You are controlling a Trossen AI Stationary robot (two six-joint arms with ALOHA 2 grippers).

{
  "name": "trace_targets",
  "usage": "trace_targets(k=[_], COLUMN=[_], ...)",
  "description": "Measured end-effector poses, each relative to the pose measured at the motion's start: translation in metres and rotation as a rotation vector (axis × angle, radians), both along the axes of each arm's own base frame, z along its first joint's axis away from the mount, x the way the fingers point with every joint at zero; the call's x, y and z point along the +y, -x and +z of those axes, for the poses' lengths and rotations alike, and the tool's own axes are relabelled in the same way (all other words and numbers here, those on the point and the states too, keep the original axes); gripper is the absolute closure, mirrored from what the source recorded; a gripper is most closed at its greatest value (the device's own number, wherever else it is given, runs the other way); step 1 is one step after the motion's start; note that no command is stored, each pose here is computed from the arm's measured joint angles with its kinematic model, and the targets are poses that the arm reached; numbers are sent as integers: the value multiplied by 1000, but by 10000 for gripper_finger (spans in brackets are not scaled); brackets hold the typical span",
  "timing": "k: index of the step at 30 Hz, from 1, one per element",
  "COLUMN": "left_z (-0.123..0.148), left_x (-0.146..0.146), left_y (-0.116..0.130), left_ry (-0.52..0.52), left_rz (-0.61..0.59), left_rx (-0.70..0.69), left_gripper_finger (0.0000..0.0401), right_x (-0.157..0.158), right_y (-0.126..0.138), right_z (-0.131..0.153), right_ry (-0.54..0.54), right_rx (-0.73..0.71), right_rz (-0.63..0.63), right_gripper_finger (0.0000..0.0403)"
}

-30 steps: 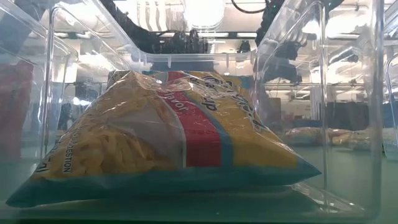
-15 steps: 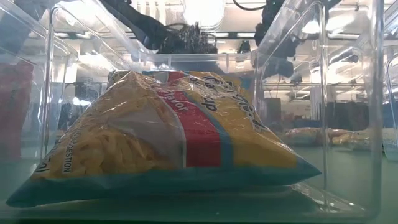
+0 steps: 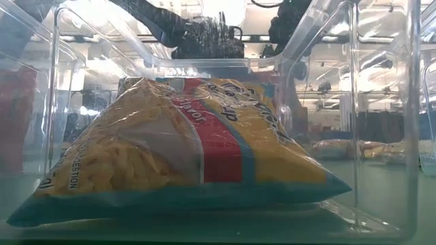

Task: Sort Maruchan noodles
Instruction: Put the orange noodle pack into the left transparent bin

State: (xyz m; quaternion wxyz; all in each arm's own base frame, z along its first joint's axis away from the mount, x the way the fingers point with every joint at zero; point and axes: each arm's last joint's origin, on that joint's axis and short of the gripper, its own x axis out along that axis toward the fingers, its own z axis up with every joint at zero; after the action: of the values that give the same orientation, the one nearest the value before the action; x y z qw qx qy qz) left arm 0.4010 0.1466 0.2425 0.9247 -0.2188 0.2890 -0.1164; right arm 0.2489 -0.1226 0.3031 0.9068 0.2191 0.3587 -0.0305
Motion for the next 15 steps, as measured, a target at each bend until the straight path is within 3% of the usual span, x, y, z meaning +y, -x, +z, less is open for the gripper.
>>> trace_targets(k=[15], left_z=[8], left_x=[-6], left_y=[-6], left_ry=[-12], left_rz=[-36], left_rx=[-61], left_gripper_finger=[323], right_x=[2], right_y=[-14], right_z=[-22], right_ry=[-122], right_rx=[65], right_rz=[96], right_gripper_finger=[195])
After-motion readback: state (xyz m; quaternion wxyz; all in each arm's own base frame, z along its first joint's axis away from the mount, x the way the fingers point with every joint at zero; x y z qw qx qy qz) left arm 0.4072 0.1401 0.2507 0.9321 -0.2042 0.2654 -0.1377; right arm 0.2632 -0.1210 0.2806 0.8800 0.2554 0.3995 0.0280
